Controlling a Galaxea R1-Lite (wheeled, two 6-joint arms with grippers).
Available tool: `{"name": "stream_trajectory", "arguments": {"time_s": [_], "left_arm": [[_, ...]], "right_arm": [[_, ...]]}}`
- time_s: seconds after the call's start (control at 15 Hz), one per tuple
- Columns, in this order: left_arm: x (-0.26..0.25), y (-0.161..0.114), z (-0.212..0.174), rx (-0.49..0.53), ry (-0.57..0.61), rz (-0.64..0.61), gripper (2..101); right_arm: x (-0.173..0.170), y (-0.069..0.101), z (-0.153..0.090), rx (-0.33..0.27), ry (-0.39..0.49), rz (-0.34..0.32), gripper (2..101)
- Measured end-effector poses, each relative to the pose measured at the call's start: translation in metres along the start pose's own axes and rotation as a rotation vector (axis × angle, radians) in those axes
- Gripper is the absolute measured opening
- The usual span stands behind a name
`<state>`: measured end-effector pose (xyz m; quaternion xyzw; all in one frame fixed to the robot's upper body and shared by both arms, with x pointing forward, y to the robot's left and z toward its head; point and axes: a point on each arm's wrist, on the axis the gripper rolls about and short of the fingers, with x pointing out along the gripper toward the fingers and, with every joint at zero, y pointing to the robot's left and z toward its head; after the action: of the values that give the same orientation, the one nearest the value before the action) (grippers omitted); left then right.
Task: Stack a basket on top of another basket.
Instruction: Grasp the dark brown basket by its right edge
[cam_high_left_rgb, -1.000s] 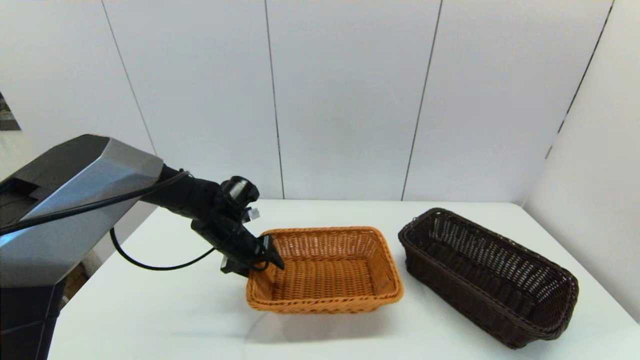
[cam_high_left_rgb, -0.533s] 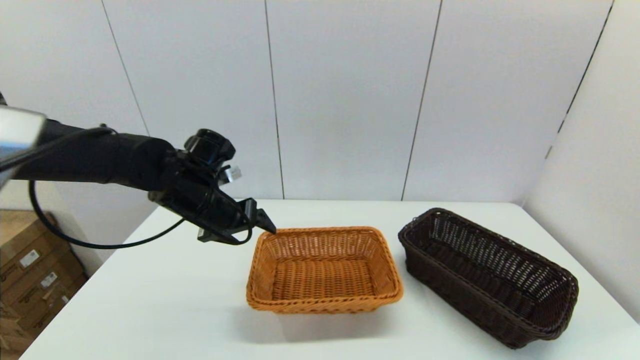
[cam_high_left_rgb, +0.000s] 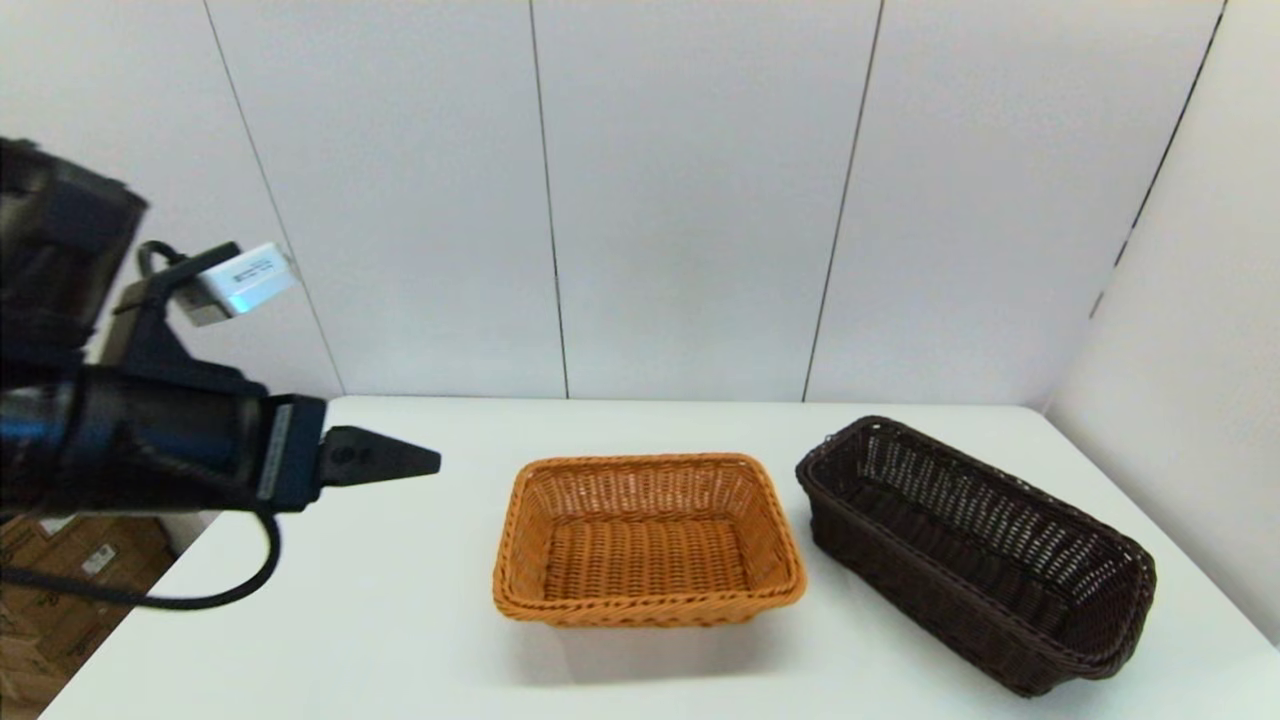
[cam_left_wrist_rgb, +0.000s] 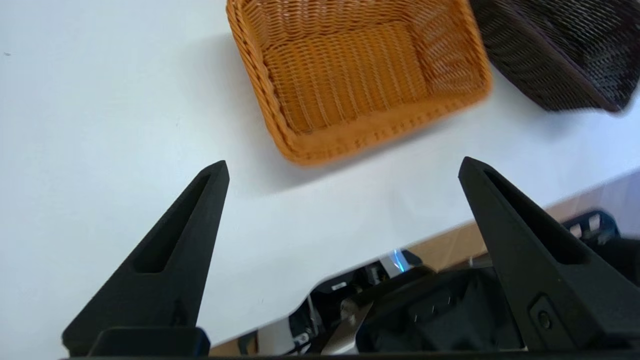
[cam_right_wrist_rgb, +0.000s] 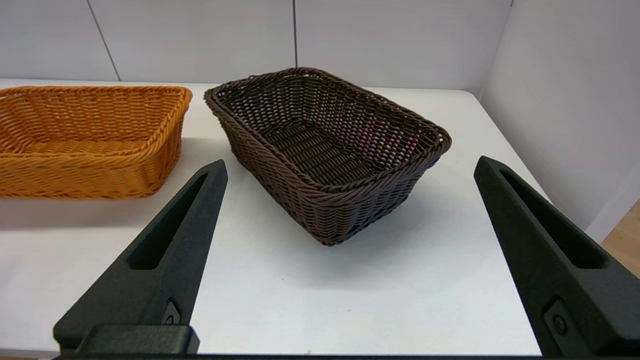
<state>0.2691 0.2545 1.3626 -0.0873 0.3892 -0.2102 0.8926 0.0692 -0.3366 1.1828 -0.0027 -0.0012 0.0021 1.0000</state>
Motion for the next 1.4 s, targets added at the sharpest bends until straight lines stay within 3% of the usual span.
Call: {"name": "stream_trajectory", "arguments": {"time_s": [0.47, 1.0, 1.4], "left_arm": [[-0.083, 0.005, -0.073, 0.079, -0.078, -0.022, 96.0], [-0.102, 0.011, -0.103, 0.105, -0.118, -0.002, 97.0], [-0.103, 0.028, -0.135, 0.135, -0.162, 0.187, 97.1]], "right_arm": [[0.000, 0.000, 0.000, 0.000, 0.000, 0.001, 98.0], [0.000, 0.000, 0.000, 0.000, 0.000, 0.000, 98.0], [0.000, 0.000, 0.000, 0.000, 0.000, 0.000, 98.0]]}}
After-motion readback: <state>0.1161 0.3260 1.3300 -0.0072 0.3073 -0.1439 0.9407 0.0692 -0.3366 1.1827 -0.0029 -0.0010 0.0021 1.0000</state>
